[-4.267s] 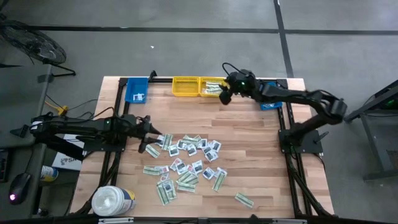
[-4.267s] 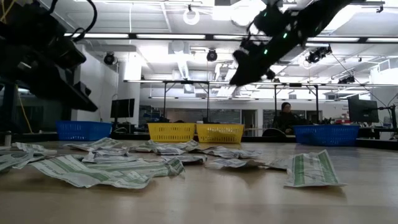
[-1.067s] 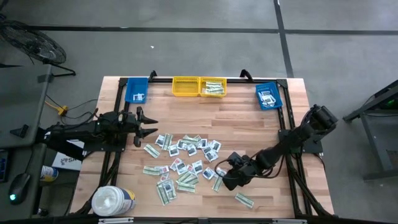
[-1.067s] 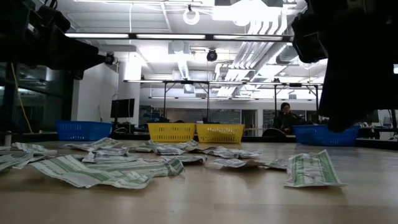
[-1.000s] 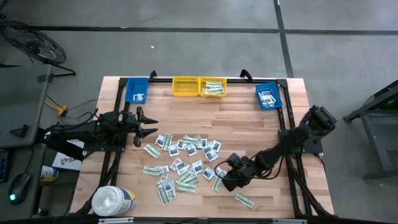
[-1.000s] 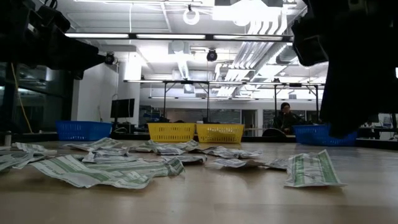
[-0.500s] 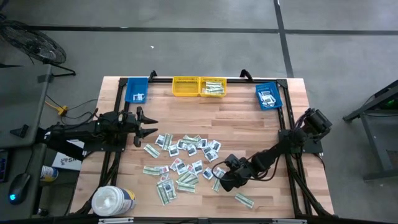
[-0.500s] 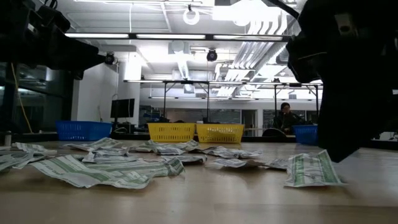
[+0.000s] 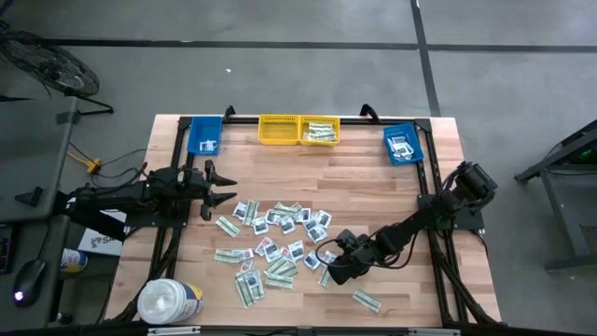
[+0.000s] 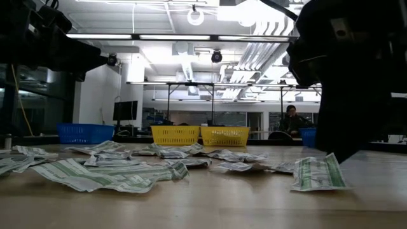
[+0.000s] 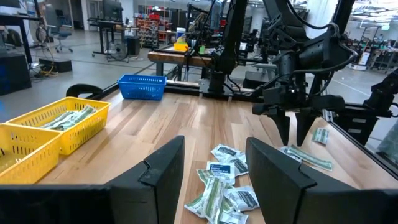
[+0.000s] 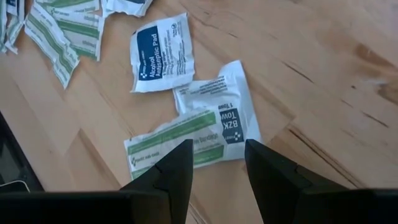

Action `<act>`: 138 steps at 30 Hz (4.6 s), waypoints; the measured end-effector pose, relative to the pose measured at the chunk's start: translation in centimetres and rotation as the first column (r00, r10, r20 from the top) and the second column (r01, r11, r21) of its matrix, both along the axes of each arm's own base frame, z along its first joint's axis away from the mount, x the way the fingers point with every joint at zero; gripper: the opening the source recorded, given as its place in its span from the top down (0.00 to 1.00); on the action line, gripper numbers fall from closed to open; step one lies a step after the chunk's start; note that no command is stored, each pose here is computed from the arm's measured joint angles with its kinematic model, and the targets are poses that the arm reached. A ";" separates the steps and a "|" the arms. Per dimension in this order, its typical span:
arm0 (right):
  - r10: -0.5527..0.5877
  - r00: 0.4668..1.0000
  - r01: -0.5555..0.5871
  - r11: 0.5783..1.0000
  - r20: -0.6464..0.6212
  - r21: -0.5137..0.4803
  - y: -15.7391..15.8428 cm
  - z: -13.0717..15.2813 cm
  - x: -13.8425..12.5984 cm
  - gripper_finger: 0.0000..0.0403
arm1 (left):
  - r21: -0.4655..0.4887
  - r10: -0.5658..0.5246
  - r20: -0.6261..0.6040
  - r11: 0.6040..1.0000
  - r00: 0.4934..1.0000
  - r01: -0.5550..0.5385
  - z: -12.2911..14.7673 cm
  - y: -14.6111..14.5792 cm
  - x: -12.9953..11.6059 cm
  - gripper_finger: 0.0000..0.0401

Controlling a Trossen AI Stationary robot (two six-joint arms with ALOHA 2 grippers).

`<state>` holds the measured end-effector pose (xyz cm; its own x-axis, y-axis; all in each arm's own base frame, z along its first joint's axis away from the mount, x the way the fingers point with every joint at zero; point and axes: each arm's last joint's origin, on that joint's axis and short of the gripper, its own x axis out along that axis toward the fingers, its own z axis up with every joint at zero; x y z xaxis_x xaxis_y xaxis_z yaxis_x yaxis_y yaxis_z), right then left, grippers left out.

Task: Pick & Place First Aid Supplies
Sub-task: Put the green bandage pack into the right yellow bin

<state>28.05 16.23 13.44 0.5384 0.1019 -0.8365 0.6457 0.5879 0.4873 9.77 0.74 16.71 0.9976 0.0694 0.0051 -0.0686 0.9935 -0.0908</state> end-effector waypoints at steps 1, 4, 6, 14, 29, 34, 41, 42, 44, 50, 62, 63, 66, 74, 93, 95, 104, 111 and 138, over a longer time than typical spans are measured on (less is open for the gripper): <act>0.000 1.000 0.000 1.000 0.000 0.000 0.0 0.0 0.0 0.65 | 0.000 0.000 0.000 1.000 1.000 0.000 0.0 0.0 0.0 0.57; 0.000 1.000 0.001 1.000 -0.001 0.000 0.0 0.0 0.0 0.65 | 0.000 0.000 0.000 1.000 1.000 0.000 0.0 0.0 0.0 0.57; 0.003 1.000 -0.003 1.000 -0.004 0.007 0.1 -0.4 0.2 0.65 | 0.000 0.000 0.000 1.000 1.000 0.000 0.0 0.0 0.0 0.57; 0.026 1.000 -0.026 0.999 0.012 0.041 0.5 -0.9 0.6 0.65 | 0.000 0.000 0.000 1.000 1.000 0.000 0.0 0.0 0.0 0.57; 0.040 0.999 -0.041 0.998 0.026 0.039 0.4 -0.9 0.8 0.65 | 0.000 0.000 0.000 1.000 1.000 0.000 0.0 0.0 0.0 0.57; 0.047 0.998 -0.049 0.998 0.045 0.047 0.5 -0.8 0.9 0.65 | 0.000 0.000 0.000 1.000 1.000 0.000 0.0 0.0 0.0 0.57; 0.052 0.997 -0.055 0.997 0.056 0.049 0.5 -0.7 1.0 0.65 | 0.000 0.000 0.000 1.000 1.000 0.000 0.0 0.0 0.0 0.57; 0.056 0.996 -0.059 0.997 0.063 0.049 0.5 -0.7 1.0 0.65 | 0.000 0.000 0.000 1.000 1.000 0.000 0.0 0.0 0.0 0.57; 0.057 0.996 -0.061 0.997 0.073 0.050 0.5 -0.6 1.1 0.65 | 0.000 0.000 0.000 1.000 1.000 0.000 0.0 0.0 0.0 0.57; 0.064 0.995 -0.067 0.997 0.074 0.040 0.5 -0.6 1.1 0.65 | 0.000 0.000 0.000 1.000 1.000 0.000 0.0 0.0 0.0 0.57; 0.062 0.994 -0.066 0.997 0.094 0.040 0.1 -0.5 1.5 0.65 | 0.000 0.000 0.000 1.000 1.000 0.000 0.0 0.0 0.0 0.57; 0.063 0.994 -0.067 0.997 0.093 0.041 0.1 -0.5 1.5 0.65 | 0.000 0.000 0.000 1.000 1.000 0.000 0.0 0.0 0.0 0.57; 0.062 0.994 -0.066 0.997 0.093 0.043 0.1 -0.5 1.5 0.65 | 0.000 0.000 0.000 1.000 1.000 0.000 0.0 0.0 0.0 0.57; 0.069 0.993 -0.074 0.996 0.094 0.057 0.3 -1.0 1.7 0.65 | 0.000 0.000 0.000 1.000 1.000 0.000 0.0 0.0 0.0 0.57; 0.113 0.989 -0.118 0.992 0.095 0.053 0.4 -1.1 1.8 0.87 | 0.000 0.000 0.000 1.000 1.000 0.000 0.0 0.0 0.0 0.57; 0.115 0.989 -0.121 0.991 0.095 0.052 0.4 -1.1 1.8 0.92 | 0.000 0.000 0.000 1.000 1.000 0.000 0.0 0.0 0.0 0.57; 0.122 0.988 -0.127 0.991 0.095 0.052 0.4 -1.1 1.8 0.99 | 0.000 0.000 0.000 1.000 1.000 0.000 0.0 0.0 0.0 0.57; 0.138 0.985 -0.143 0.988 0.107 0.048 0.4 -1.0 1.8 0.97 | 0.000 0.000 0.000 1.000 1.000 0.000 0.0 0.0 0.0 0.57; 0.112 0.984 -0.115 0.993 0.142 0.010 0.4 -0.9 2.0 0.69 | 0.000 0.000 0.000 1.000 1.000 0.000 0.0 0.0 0.0 0.57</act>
